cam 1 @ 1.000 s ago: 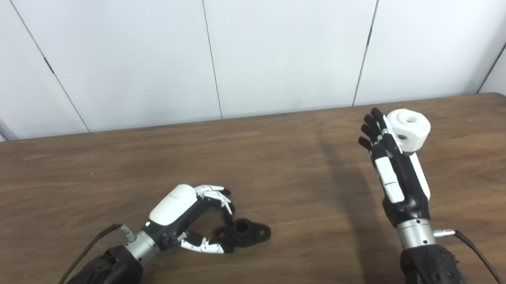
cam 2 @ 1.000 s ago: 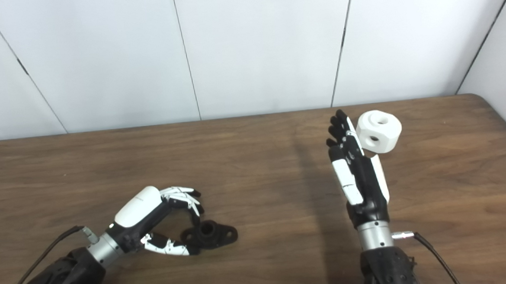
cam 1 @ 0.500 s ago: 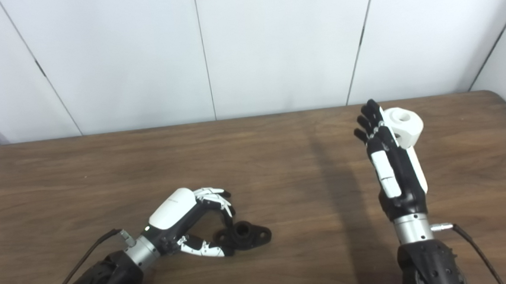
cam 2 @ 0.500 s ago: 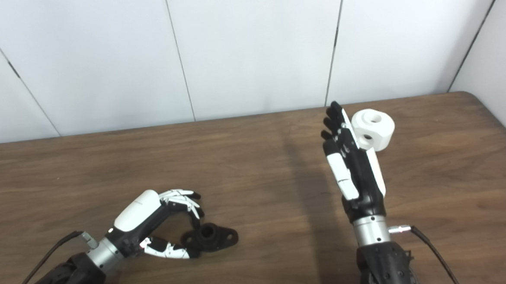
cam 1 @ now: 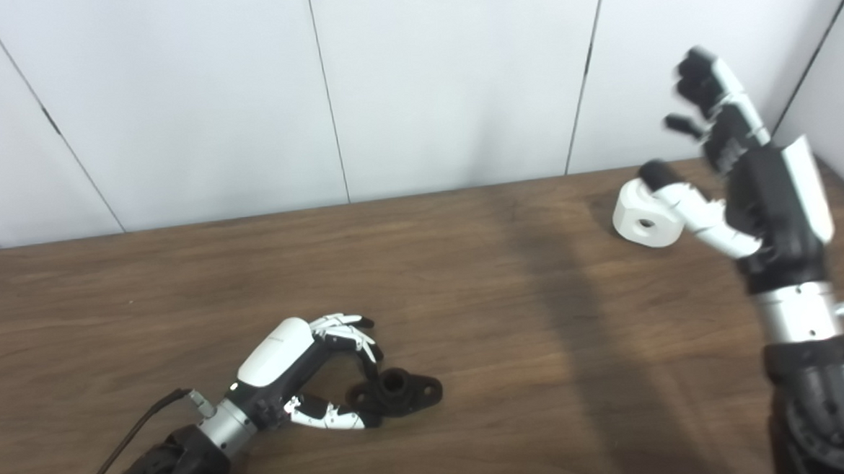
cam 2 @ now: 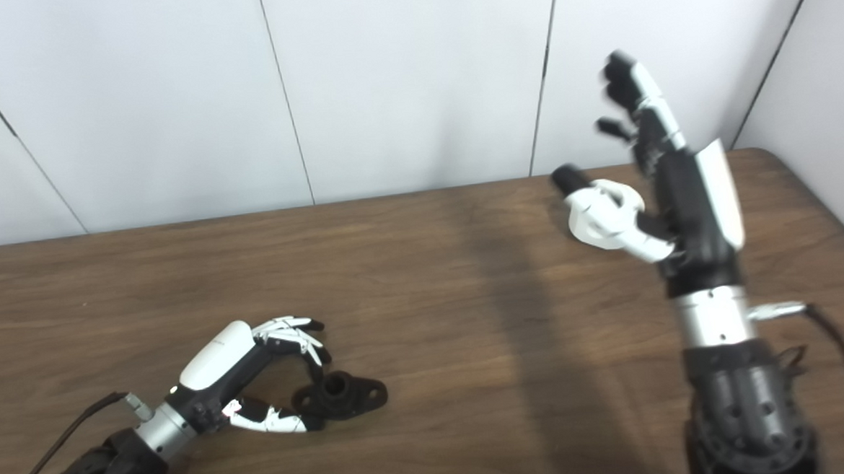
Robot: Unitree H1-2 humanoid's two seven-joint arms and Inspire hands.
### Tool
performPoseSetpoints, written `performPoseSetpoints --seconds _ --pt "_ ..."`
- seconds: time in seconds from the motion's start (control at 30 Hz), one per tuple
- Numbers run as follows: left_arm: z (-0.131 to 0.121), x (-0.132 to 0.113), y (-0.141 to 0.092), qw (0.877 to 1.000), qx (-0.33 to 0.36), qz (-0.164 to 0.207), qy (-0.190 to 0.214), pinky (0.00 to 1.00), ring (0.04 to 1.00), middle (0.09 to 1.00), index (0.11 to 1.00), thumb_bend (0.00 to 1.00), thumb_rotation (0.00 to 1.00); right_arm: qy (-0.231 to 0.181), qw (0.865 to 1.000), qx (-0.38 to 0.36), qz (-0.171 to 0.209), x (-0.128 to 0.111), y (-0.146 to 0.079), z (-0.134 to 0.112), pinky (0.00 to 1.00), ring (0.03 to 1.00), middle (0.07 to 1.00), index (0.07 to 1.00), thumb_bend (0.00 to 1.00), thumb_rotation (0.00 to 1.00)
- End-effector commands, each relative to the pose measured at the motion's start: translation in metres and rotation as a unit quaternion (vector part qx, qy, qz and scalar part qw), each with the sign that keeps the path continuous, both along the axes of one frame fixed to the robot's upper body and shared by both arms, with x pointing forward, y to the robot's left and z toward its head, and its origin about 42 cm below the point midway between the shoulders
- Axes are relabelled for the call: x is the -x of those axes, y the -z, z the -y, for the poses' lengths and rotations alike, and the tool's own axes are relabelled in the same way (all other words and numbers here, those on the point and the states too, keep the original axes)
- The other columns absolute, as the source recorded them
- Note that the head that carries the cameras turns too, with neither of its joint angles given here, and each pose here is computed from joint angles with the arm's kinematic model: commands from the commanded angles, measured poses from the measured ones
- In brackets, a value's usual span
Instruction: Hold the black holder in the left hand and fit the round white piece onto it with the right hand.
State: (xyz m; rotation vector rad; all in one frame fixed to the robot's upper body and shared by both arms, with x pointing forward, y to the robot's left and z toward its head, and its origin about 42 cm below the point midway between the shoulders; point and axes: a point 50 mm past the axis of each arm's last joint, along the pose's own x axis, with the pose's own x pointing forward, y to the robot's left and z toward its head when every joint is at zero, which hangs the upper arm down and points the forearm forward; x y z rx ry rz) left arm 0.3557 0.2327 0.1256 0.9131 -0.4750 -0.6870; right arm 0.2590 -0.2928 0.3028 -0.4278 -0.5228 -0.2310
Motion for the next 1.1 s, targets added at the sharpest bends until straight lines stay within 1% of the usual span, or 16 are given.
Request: performPoseSetpoints --seconds 0.0,0.07,0.13,0.2,0.27,0.33,0.43,0.5,0.57,0.63,0.67,0.7,0.77,0.9,1.0,1.07 --pt "-0.009 -0.001 0.011 0.999 -0.040 -0.017 -0.007 0.88 0.846 0.670 0.484 0.52 0.05 0.011 0.999 0.026 0.037 0.002 -0.022 0.007 0.83 0.901 0.908 0.906 0.57 0.57" --pt "-0.010 -0.002 0.011 0.999 -0.039 -0.016 -0.009 0.88 0.844 0.668 0.484 0.52 0.04 0.034 0.997 0.053 0.034 -0.001 -0.027 0.018 0.83 0.895 0.905 0.901 0.58 0.57" --pt "-0.011 -0.001 0.010 0.999 -0.036 -0.016 -0.011 0.88 0.845 0.666 0.484 0.52 0.04 0.056 0.995 0.074 0.031 -0.005 -0.030 0.029 0.80 0.886 0.905 0.901 0.57 0.54" --pt "-0.012 -0.002 0.010 0.999 -0.034 -0.015 -0.013 0.87 0.845 0.664 0.484 0.52 0.04 0.080 0.992 0.090 0.027 -0.010 -0.032 0.041 0.77 0.878 0.903 0.896 0.59 0.53" --pt "-0.013 -0.001 0.010 0.999 -0.031 -0.016 -0.015 0.88 0.847 0.666 0.484 0.52 0.04 0.096 0.991 0.094 0.023 -0.015 -0.033 0.051 0.75 0.872 0.898 0.883 0.61 0.51" --pt "-0.013 -0.001 0.010 0.999 -0.026 -0.015 -0.016 0.87 0.842 0.663 0.483 0.52 0.04 0.106 0.990 0.092 0.016 -0.020 -0.032 0.057 0.79 0.881 0.898 0.869 0.59 0.45" --pt "-0.014 -0.001 0.009 0.999 -0.023 -0.014 -0.018 0.86 0.837 0.661 0.483 0.52 0.04 0.111 0.989 0.094 0.004 -0.026 -0.031 0.066 0.81 0.884 0.893 0.855 0.61 0.43" --pt "-0.015 -0.002 0.009 0.999 -0.023 -0.013 -0.020 0.86 0.836 0.659 0.483 0.52 0.04 0.113 0.989 0.099 -0.012 -0.030 -0.029 0.072 0.81 0.894 0.901 0.858 0.61 0.44" --pt "-0.016 -0.002 0.009 0.999 -0.024 -0.012 -0.020 0.86 0.835 0.658 0.483 0.52 0.04 0.117 0.986 0.111 -0.040 -0.035 -0.025 0.078 0.80 0.900 0.901 0.855 0.62 0.42" --pt "-0.016 -0.002 0.009 0.999 -0.024 -0.011 -0.020 0.86 0.833 0.655 0.483 0.52 0.04 0.123 0.983 0.121 -0.062 -0.037 -0.022 0.082 0.81 0.899 0.889 0.850 0.66 0.39" --pt "-0.016 -0.002 0.008 0.999 -0.023 -0.011 -0.020 0.86 0.833 0.655 0.483 0.52 0.04 0.129 0.980 0.132 -0.074 -0.039 -0.020 0.086 0.81 0.899 0.887 0.849 0.67 0.39" --pt "-0.017 -0.002 0.007 1.000 -0.021 -0.011 -0.021 0.86 0.831 0.653 0.483 0.52 0.04 0.135 0.977 0.142 -0.086 -0.042 -0.018 0.090 0.82 0.886 0.876 0.841 0.69 0.37" --pt "-0.017 -0.002 0.006 1.000 -0.017 -0.012 -0.021 0.86 0.831 0.652 0.483 0.52 0.04 0.139 0.973 0.151 -0.101 -0.046 -0.016 0.095 0.80 0.864 0.863 0.834 0.73 0.38" --pt "-0.019 -0.004 0.006 1.000 -0.018 -0.011 -0.023 0.86 0.829 0.652 0.483 0.52 0.04 0.126 0.968 0.167 -0.137 -0.055 -0.013 0.107 0.85 0.892 0.892 0.851 0.79 0.40" --pt "-0.020 -0.006 0.006 0.999 -0.017 -0.012 -0.026 0.85 0.828 0.651 0.483 0.52 0.04 0.110 0.961 0.191 -0.168 -0.061 -0.014 0.113 0.92 0.945 0.935 0.868 0.82 0.43" --pt "-0.020 -0.007 0.006 0.999 -0.015 -0.013 -0.027 0.85 0.827 0.649 0.483 0.52 0.04 0.106 0.951 0.214 -0.198 -0.067 -0.017 0.118 0.93 0.957 0.940 0.872 0.85 0.44"
